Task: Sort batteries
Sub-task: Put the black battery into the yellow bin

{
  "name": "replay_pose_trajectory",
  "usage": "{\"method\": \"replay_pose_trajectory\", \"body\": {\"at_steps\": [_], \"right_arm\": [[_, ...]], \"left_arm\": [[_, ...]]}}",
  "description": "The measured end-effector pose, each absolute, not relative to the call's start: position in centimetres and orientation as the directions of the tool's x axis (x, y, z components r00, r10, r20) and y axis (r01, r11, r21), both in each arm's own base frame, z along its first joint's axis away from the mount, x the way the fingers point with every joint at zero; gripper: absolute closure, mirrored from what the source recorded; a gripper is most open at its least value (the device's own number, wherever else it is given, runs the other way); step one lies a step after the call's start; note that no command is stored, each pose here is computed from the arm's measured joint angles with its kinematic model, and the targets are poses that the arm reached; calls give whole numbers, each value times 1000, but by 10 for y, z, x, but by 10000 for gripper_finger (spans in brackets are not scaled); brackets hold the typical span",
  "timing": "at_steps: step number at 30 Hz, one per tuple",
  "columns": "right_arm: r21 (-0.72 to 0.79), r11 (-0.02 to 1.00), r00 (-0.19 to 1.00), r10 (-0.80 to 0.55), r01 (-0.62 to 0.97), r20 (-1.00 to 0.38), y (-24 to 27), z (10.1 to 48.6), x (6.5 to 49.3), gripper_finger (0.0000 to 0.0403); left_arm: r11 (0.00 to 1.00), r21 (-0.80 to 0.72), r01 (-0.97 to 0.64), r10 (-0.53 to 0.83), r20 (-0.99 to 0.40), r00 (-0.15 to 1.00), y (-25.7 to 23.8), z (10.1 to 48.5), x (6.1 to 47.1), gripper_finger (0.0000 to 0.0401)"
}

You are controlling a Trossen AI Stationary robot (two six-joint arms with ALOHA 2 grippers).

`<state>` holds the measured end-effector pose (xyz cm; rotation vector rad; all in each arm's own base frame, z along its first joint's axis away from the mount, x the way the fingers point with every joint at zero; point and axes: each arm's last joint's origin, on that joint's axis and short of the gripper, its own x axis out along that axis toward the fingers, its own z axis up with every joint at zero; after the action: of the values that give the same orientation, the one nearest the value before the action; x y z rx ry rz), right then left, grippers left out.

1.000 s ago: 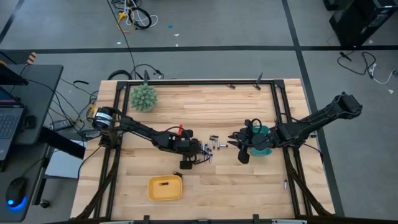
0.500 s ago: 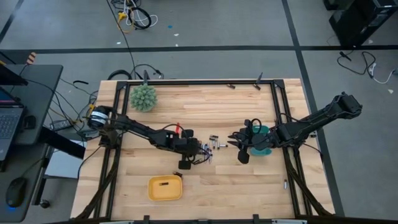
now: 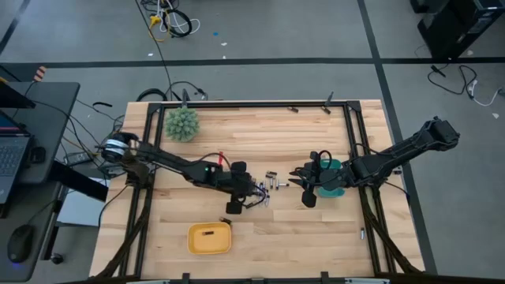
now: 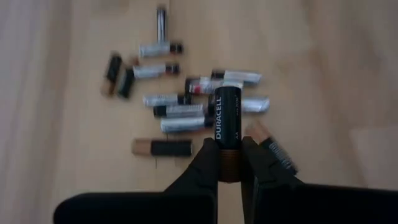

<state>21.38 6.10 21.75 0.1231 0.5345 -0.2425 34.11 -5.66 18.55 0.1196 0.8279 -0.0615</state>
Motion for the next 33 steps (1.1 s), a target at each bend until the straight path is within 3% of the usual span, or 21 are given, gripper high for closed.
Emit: {"method": "replay_pose_trajectory", "body": {"at_steps": [8, 15, 27, 33], "right_arm": [[53, 964, 833, -196, 260, -517, 61, 218, 214, 313], [48, 965, 834, -196, 256, -515, 61, 218, 214, 313], [26, 970, 834, -196, 244, -516, 61, 218, 214, 313], [3, 973, 834, -196, 231, -516, 61, 218, 214, 313]], "left_arm": [[968, 25, 250, -170, -667, 726, -81, 243, 306, 387], [930, -183, 318, -357, -645, 676, -113, 270, 271, 387], [855, -514, 64, -459, -696, 553, -163, 266, 236, 385], [865, -481, -144, -340, -773, 536, -177, 255, 220, 385]]}}
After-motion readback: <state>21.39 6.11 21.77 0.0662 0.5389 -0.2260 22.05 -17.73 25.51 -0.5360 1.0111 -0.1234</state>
